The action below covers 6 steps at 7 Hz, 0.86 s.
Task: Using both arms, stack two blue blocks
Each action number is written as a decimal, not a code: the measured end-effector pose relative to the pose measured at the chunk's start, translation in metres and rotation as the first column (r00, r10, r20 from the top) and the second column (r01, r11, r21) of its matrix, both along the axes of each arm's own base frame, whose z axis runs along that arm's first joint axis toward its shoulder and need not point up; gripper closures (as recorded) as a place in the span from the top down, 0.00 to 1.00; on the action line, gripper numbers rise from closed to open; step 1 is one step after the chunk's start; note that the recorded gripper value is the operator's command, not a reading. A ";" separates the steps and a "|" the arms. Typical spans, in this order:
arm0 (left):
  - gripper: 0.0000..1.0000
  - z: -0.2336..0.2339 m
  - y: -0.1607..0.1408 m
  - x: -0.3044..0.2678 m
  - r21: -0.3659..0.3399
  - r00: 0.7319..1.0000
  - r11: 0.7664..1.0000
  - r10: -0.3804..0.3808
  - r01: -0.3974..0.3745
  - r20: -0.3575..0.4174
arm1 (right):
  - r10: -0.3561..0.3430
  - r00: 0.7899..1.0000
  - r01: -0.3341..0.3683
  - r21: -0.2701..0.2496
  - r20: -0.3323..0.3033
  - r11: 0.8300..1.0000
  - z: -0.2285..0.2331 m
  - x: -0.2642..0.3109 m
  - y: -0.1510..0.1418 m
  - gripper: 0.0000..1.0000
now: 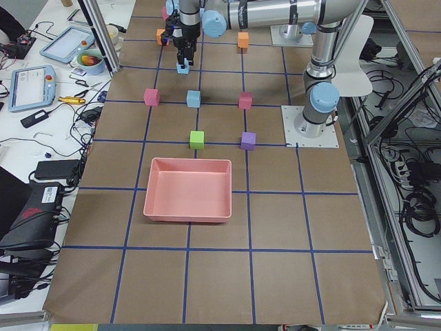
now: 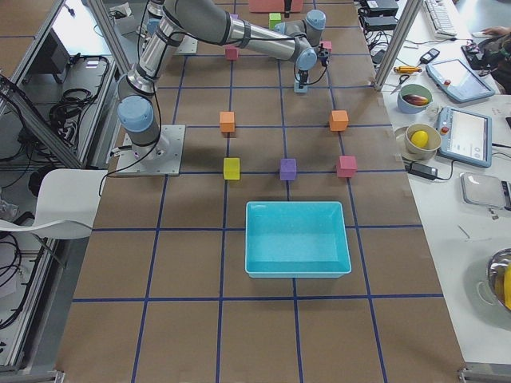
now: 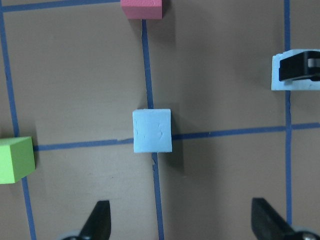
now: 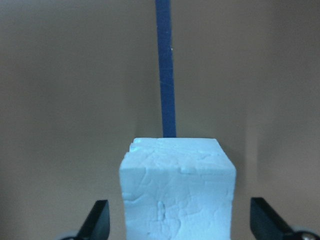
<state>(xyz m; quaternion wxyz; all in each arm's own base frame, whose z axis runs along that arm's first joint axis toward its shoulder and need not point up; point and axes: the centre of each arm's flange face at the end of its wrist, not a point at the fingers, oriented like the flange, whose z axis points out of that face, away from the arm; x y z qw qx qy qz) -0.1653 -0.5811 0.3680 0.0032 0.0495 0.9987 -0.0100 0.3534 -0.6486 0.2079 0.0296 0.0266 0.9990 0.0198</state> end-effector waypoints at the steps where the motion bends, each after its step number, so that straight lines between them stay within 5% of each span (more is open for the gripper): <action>1: 1.00 -0.047 -0.008 0.001 0.008 1.000 1.000 -0.017 0.017 0.005 | 0.000 1.000 0.000 0.000 -0.004 1.000 0.003 -0.001 0.001 1.00; 4: 1.00 -0.131 -0.014 0.032 0.084 0.999 0.996 -0.017 0.015 0.033 | -0.020 1.000 0.020 0.015 -0.007 1.000 0.063 -0.021 0.011 1.00; 6: 1.00 -0.160 -0.011 0.039 0.120 0.999 0.993 0.015 -0.019 0.032 | -0.077 0.997 0.077 0.014 0.010 0.997 0.124 -0.092 0.008 1.00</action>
